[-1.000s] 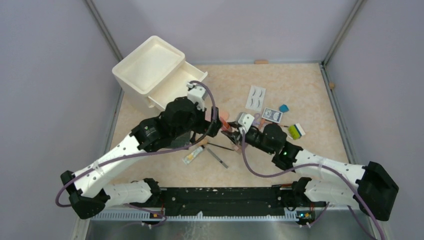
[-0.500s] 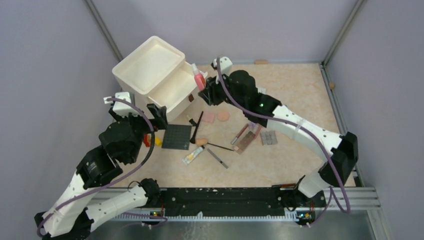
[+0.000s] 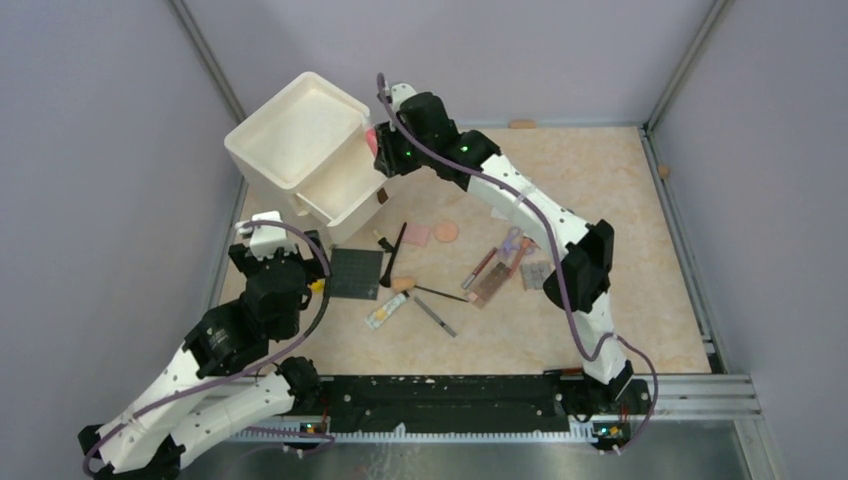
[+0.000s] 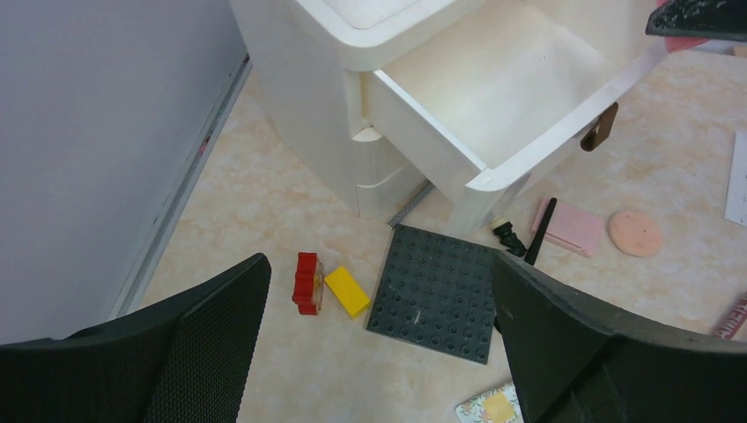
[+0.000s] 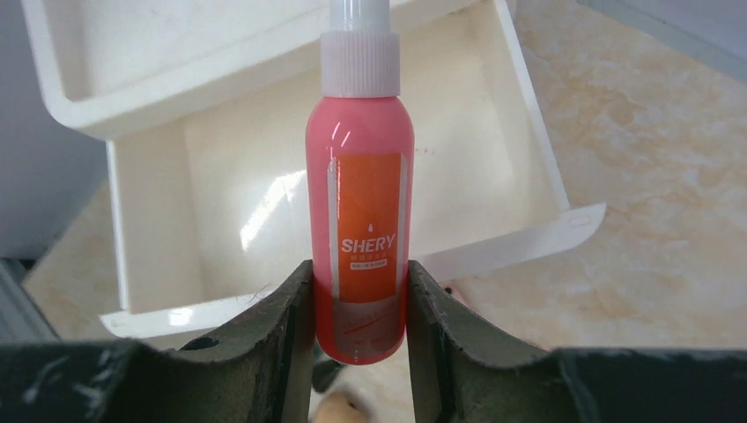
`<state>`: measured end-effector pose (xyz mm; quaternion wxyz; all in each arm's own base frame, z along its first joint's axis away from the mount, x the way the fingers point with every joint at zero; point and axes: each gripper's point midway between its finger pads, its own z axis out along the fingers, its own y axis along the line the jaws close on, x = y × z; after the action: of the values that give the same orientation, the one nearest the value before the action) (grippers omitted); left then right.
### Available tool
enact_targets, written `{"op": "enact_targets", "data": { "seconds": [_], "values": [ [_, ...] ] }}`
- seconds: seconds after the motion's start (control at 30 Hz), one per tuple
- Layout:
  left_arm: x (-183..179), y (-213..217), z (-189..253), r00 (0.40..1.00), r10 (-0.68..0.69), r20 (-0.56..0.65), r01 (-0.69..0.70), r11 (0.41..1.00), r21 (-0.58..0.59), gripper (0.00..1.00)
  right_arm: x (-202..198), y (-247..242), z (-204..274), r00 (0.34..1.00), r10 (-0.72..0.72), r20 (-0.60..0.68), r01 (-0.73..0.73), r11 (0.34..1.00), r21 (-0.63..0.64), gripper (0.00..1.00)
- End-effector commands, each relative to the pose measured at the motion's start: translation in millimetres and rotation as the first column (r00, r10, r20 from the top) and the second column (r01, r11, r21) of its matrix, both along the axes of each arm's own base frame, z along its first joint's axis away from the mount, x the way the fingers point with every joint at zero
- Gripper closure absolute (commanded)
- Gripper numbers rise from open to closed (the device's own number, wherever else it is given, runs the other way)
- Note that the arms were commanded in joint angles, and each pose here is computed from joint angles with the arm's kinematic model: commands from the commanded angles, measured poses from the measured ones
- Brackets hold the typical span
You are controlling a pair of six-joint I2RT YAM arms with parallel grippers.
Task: Organize the makeup
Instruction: Place the makeup in the drawer.
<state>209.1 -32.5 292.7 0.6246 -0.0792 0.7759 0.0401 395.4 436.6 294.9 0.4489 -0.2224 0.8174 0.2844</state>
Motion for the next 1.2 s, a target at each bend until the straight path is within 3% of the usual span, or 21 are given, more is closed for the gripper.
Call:
{"op": "enact_targets", "data": {
  "seconds": [0.0,0.13,0.23,0.33,0.47,0.67,0.83,1.03,1.17],
  "values": [
    [-6,18,9,0.994,0.080,0.074,-0.074,0.994,-0.081,0.01,3,-12,15,0.958,0.202,0.204,-0.148,0.957,-0.251,1.00],
    [-9,25,12,0.990,0.093,0.105,-0.082,0.991,-0.106,0.01,22,-18,16,0.832,0.377,0.408,-0.168,0.871,-0.463,1.00],
    [-10,27,12,0.989,0.098,0.110,-0.087,0.990,-0.107,0.01,26,-16,25,0.697,0.502,0.512,-0.168,0.809,-0.564,1.00],
    [-9,25,11,0.990,0.095,0.108,-0.084,0.991,-0.100,0.01,23,-7,31,0.524,0.631,0.573,-0.178,0.739,-0.650,1.00],
    [-8,24,10,0.990,0.094,0.103,-0.085,0.992,-0.089,0.01,32,3,31,0.376,0.740,0.558,-0.146,0.642,-0.753,1.00],
    [-9,27,11,0.989,0.102,0.108,-0.093,0.991,-0.092,0.01,44,13,37,0.265,0.825,0.499,-0.095,0.537,-0.838,1.00],
    [-9,28,11,0.988,0.107,0.114,-0.096,0.991,-0.093,0.01,45,15,47,0.203,0.845,0.495,-0.052,0.515,-0.856,1.00],
    [-7,26,11,0.989,0.096,0.114,-0.086,0.992,-0.087,0.01,41,22,32,0.066,0.913,0.401,-0.031,0.404,-0.914,1.00],
    [-7,26,11,0.989,0.096,0.116,-0.086,0.992,-0.090,0.01,42,26,27,0.004,0.926,0.377,-0.020,0.377,-0.926,1.00]
  ]
}}
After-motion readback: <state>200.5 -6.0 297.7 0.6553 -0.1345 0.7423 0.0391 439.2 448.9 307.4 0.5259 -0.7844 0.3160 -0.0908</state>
